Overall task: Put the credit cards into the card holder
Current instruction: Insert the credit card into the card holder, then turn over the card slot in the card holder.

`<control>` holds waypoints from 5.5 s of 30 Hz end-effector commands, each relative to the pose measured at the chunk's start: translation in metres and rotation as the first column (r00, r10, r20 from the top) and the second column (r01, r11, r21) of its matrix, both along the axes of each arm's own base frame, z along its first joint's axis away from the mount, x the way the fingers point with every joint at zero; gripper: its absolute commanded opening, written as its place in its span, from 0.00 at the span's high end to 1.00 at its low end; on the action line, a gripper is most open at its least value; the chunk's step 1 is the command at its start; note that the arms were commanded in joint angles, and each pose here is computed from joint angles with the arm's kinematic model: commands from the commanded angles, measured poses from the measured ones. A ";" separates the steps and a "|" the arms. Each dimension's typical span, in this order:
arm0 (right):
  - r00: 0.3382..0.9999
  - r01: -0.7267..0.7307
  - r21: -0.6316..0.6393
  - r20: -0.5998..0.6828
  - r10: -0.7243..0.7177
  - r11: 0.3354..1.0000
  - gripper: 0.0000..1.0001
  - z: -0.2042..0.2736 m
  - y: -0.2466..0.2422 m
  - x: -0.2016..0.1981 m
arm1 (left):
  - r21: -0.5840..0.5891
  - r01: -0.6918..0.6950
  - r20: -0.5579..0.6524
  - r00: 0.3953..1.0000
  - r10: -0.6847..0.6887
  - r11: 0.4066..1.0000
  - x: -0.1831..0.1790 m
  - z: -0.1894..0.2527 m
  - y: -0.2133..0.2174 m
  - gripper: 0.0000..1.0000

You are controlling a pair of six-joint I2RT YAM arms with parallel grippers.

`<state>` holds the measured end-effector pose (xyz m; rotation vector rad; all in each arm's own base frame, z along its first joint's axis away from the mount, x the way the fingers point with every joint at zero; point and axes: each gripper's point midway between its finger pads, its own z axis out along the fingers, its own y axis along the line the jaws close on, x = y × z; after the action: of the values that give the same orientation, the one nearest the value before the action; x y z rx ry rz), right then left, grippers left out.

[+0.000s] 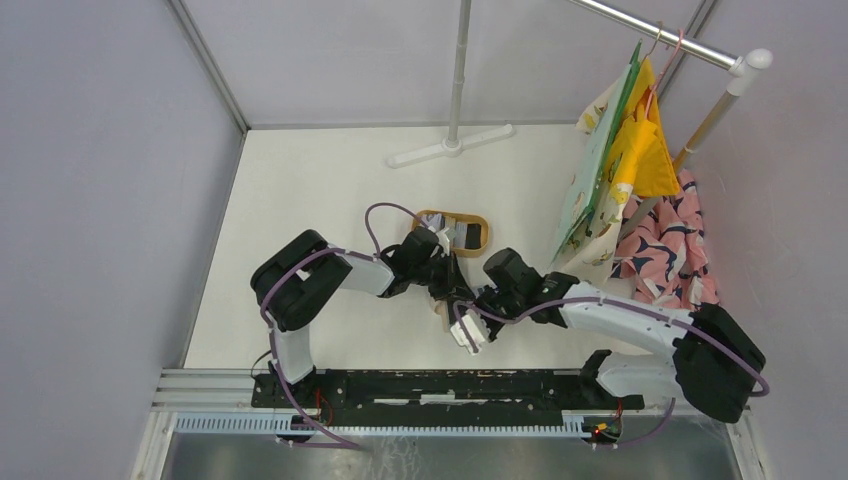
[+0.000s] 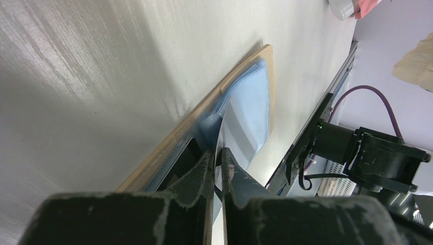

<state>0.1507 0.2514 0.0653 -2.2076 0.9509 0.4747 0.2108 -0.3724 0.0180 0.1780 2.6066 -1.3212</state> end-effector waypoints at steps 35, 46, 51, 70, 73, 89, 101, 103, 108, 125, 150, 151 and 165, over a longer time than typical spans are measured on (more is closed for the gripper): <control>0.949 0.260 -0.205 0.233 -0.211 0.944 0.88 -0.037 -0.013 0.050 | 0.116 0.023 0.025 0.999 -0.026 0.993 -0.006 -0.029 0.019 0.64; 0.939 0.308 -0.196 0.219 -0.265 0.931 0.88 -0.035 -0.031 0.058 | 0.113 0.009 0.044 0.999 -0.014 0.994 -0.004 -0.022 0.021 0.58; 0.945 0.302 -0.159 0.181 -0.273 0.940 0.87 -0.028 -0.033 0.055 | 0.100 -0.003 0.069 0.998 -0.004 0.995 -0.001 -0.011 0.022 0.57; 0.961 0.260 0.233 -0.154 -0.229 0.937 0.46 0.040 -0.038 0.025 | -0.013 -0.080 0.340 0.937 0.080 0.997 0.011 0.070 0.040 0.54; 0.950 0.283 0.257 -0.204 -0.234 0.924 0.28 0.045 -0.038 0.024 | -0.062 -0.097 0.427 0.897 0.114 0.993 0.012 0.099 0.049 0.54; 0.615 0.629 0.081 -0.660 -0.432 0.773 0.07 0.017 -0.039 0.036 | -0.137 -0.250 0.519 0.806 0.285 0.958 0.003 0.129 0.100 0.01; 0.237 0.790 -0.180 -0.792 -0.563 0.587 0.24 -0.007 -0.043 0.051 | -0.287 -0.161 0.463 0.839 0.284 0.944 -0.024 0.116 0.093 0.25; 0.182 0.810 -0.217 -0.790 -0.585 0.545 0.27 -0.011 -0.045 0.055 | -0.286 -0.152 0.460 0.844 0.275 0.946 -0.024 0.114 0.091 0.33; 0.074 0.835 -0.295 -0.776 -0.626 0.464 0.31 -0.021 -0.052 0.063 | -0.296 -0.130 0.442 0.860 0.256 0.946 -0.024 0.108 0.082 0.42; 0.040 0.847 -0.245 -0.856 -0.516 0.471 0.40 0.004 -0.048 0.070 | -0.230 -0.075 0.391 0.906 0.162 0.970 -0.028 0.077 0.043 0.56; -0.135 0.790 -0.415 -0.836 -0.533 0.451 0.52 -0.028 -0.050 0.056 | -0.029 -0.067 0.330 0.941 0.073 0.997 -0.028 0.019 0.017 0.71; -0.137 0.787 -0.419 -0.834 -0.534 0.452 0.51 -0.029 -0.049 0.056 | -0.025 -0.067 0.328 0.942 0.071 0.997 -0.028 0.017 0.017 0.71; -0.205 0.720 -0.465 -0.851 -0.483 0.514 0.51 -0.027 -0.041 0.044 | -0.007 -0.052 0.312 0.949 0.051 0.999 -0.029 0.007 0.014 0.79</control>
<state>0.1933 0.2045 0.0316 -0.5997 2.3627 1.3575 0.1777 -0.3522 0.0230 0.2642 2.3554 -1.1697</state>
